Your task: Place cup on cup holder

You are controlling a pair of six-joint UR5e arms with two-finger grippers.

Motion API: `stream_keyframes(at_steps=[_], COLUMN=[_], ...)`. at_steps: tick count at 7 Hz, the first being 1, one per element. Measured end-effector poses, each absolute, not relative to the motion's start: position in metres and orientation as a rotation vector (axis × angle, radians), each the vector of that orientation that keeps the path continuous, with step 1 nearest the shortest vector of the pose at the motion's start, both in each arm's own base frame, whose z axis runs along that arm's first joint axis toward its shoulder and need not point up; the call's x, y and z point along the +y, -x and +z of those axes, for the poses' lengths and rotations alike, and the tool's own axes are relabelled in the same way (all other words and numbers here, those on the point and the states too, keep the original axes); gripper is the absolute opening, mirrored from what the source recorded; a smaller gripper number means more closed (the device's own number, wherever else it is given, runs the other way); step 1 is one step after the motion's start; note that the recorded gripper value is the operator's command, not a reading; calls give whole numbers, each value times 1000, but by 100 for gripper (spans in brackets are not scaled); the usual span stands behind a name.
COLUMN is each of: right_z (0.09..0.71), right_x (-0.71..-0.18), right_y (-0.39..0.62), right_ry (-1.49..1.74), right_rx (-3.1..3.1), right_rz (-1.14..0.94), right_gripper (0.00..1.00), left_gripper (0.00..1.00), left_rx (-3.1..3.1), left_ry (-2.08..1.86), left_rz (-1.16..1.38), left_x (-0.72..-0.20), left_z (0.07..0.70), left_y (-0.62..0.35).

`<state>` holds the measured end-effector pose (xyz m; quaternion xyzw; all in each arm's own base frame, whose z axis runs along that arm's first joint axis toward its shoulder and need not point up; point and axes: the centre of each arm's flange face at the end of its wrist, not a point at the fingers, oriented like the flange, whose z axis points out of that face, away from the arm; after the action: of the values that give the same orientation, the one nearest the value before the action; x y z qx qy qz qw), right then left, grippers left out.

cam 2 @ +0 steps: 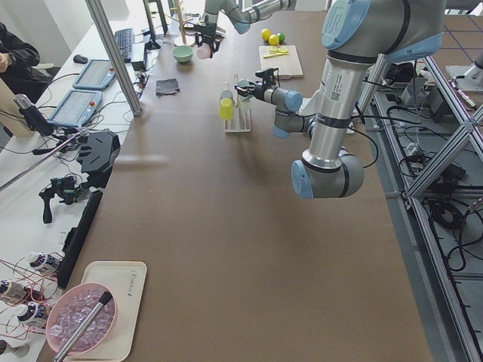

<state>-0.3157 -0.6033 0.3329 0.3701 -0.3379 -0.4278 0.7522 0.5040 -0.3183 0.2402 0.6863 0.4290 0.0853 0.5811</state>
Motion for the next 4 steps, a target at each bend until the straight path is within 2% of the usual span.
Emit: stream_keyframes(at_steps=[4], right_z=[280], right_x=[-578], right_y=[309], right_ry=[-1089], right_rx=[-958], right_rz=[-677], right_gripper=[0], left_gripper=[0], left_rx=[1006], left_ry=[-1604], left_rz=[198], left_x=[-317], left_z=[244], left_y=[-504])
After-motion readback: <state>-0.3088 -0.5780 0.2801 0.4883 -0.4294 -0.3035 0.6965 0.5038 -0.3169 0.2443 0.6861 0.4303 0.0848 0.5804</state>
